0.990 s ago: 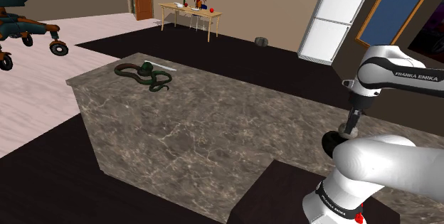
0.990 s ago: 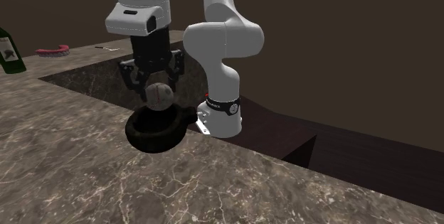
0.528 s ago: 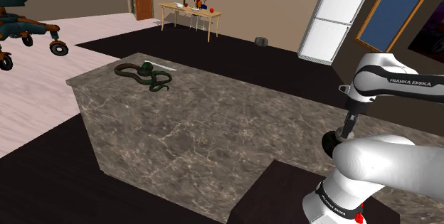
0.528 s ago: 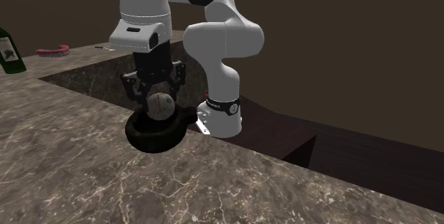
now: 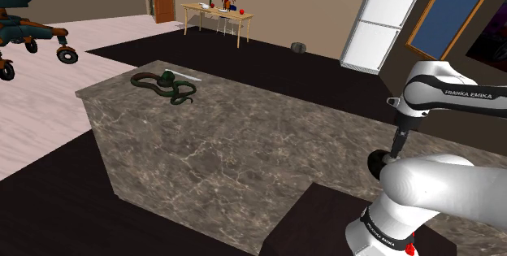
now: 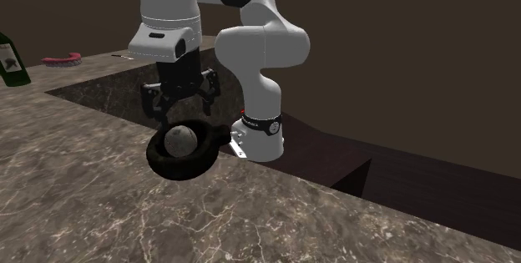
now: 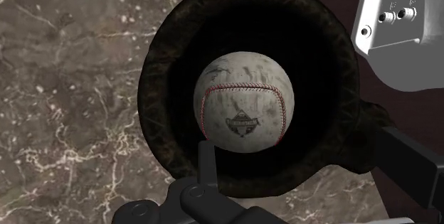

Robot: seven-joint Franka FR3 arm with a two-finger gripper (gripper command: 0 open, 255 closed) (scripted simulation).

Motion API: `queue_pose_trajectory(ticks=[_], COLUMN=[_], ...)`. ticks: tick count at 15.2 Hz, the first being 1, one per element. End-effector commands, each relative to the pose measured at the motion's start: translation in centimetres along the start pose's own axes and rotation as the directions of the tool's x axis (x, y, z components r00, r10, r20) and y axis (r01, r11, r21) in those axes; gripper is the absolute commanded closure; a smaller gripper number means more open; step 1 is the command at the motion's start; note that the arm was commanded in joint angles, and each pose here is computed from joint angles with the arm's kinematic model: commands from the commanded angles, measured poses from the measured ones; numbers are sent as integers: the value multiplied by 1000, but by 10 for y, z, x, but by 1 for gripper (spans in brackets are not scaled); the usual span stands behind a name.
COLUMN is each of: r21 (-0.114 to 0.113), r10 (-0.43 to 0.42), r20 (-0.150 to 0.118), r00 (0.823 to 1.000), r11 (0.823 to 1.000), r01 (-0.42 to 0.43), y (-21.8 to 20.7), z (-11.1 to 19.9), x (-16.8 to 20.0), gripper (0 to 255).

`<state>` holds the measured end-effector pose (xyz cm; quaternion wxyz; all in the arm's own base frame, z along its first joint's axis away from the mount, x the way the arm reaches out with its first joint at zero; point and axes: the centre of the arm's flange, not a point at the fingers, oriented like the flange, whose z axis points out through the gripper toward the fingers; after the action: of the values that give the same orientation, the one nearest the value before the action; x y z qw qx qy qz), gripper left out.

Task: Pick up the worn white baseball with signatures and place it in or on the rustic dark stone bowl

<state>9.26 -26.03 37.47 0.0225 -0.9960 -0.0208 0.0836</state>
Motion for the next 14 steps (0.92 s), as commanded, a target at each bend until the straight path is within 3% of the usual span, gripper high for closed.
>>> queue_pose_trajectory(ticks=[1,2,6,14], r21=[0,0,0,0], r10=[0,0,0,0], r20=[0,0,0,0], r00=[1000,1000,1000,1000], r11=[1000,1000,1000,1000], r01=[0,0,0,0], y=[0,0,0,0], z=[0,0,-50,-50], x=[0,0,0,0], gripper=[0,0,0,0])
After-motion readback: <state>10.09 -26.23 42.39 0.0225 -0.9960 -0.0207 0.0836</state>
